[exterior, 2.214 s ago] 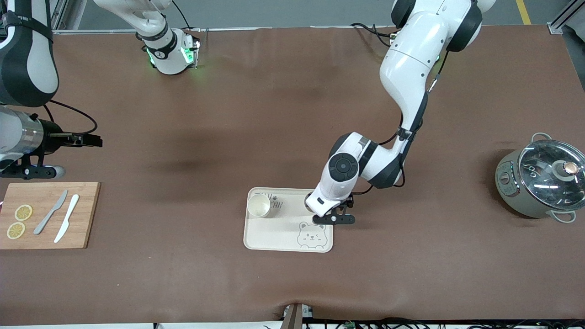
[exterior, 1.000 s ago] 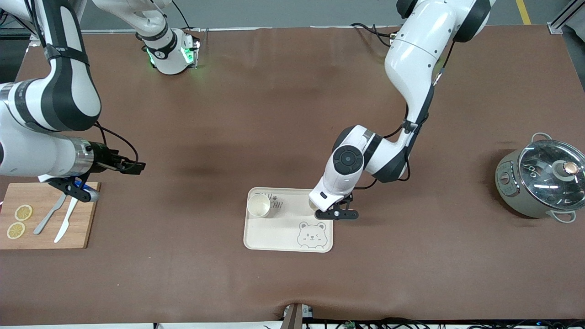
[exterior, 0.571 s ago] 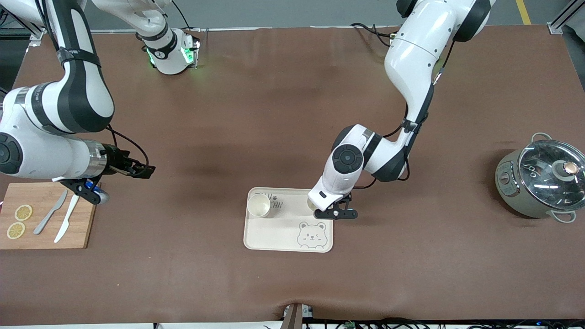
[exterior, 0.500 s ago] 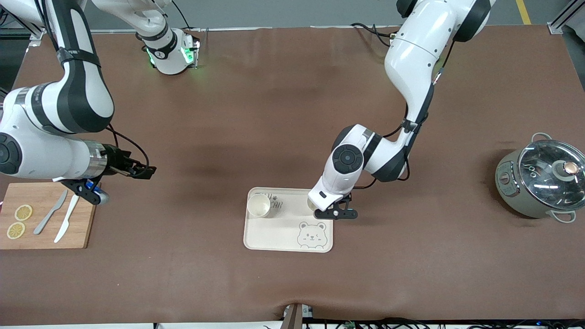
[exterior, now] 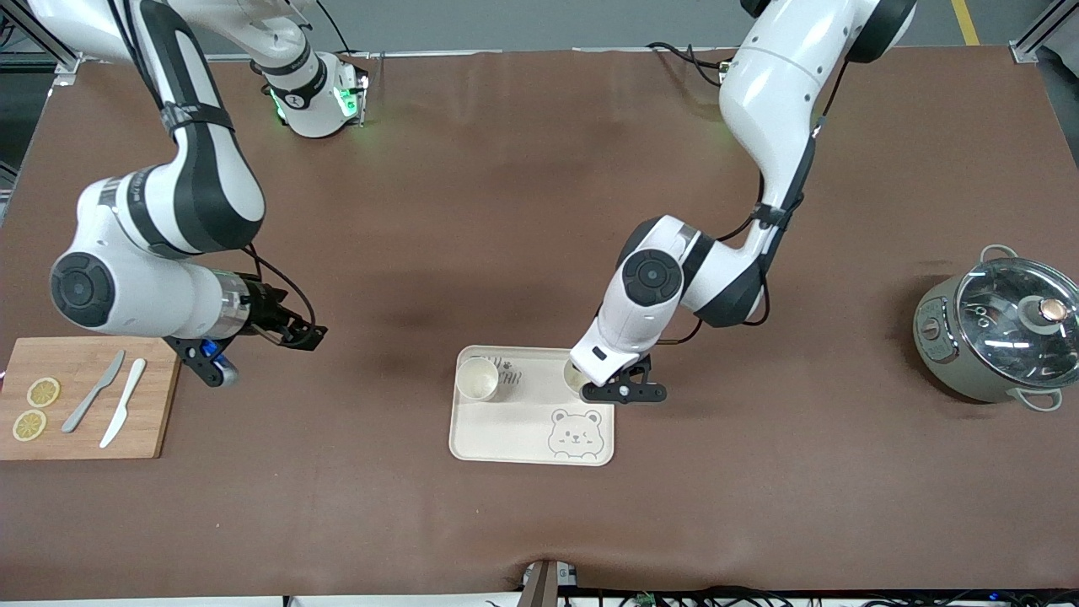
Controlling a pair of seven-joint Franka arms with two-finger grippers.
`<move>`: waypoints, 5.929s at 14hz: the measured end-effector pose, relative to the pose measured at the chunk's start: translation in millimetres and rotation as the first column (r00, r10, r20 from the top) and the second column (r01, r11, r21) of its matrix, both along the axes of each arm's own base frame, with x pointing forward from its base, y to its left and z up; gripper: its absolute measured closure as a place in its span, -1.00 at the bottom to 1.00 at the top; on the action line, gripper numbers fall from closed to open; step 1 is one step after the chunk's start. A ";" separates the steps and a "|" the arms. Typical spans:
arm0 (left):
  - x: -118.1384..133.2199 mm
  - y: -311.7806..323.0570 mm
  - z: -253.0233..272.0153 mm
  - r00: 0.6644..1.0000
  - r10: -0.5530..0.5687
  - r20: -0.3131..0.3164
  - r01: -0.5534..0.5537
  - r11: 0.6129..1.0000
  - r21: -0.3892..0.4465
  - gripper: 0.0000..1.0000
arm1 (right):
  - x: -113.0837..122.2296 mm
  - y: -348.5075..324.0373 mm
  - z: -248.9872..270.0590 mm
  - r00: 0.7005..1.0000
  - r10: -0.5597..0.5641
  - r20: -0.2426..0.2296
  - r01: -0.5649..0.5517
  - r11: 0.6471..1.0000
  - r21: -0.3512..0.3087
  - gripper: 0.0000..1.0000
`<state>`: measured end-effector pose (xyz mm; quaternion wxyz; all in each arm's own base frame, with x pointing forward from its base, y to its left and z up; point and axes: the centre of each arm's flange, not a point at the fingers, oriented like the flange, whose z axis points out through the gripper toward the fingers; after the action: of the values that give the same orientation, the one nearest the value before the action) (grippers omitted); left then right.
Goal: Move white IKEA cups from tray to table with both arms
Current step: 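Close the left gripper on the cup while the right gripper reaches over, then carry the cup toward the pot while the right gripper nears the other cup, then grasp the second white cup on the tray with the right gripper, then carry the cup toward the board while the left gripper sets its cup down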
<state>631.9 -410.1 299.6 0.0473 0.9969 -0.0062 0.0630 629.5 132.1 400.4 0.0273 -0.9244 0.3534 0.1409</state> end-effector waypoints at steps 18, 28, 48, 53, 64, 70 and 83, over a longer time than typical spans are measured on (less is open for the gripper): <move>-84.4 235.6 145.3 0.983 -0.163 -0.085 0.171 0.980 0.099 0.92 | 12.8 146.7 -92.7 0.937 -0.330 0.113 0.336 0.941 -0.040 -1.00; -130.7 341.4 53.3 0.969 -0.236 -0.073 0.240 0.969 0.058 0.92 | 4.1 208.6 -115.4 0.895 -0.412 0.170 0.412 0.910 0.038 -1.00; -156.0 377.6 -57.1 0.974 -0.222 -0.044 0.224 0.974 0.036 0.92 | -3.0 230.2 -149.9 0.900 -0.396 0.181 0.395 0.918 0.043 0.96; -154.4 377.8 -64.3 0.974 -0.220 -0.043 0.222 0.974 0.038 0.92 | 4.3 222.5 -121.3 0.932 -0.342 0.121 0.349 0.936 -0.044 0.96; -141.8 376.9 -67.9 0.969 -0.243 -0.032 0.244 0.969 0.041 0.33 | 12.9 78.7 -69.9 0.998 0.067 0.005 -0.067 0.997 -0.049 0.96; -135.8 376.0 -67.4 0.969 -0.245 -0.025 0.245 0.969 0.042 -0.87 | -4.9 -40.8 -72.8 0.964 0.266 -0.008 -0.266 0.964 0.024 0.96; -83.5 360.5 41.0 0.977 -0.209 -0.050 0.209 0.978 -0.010 -1.00 | -19.9 -202.3 -111.2 0.893 0.447 0.057 -0.449 0.893 0.030 0.96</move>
<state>548.4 -49.6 340.6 0.0561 0.9918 -0.1097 0.0325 609.6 -70.2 289.2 0.0221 -0.9833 0.1273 0.1281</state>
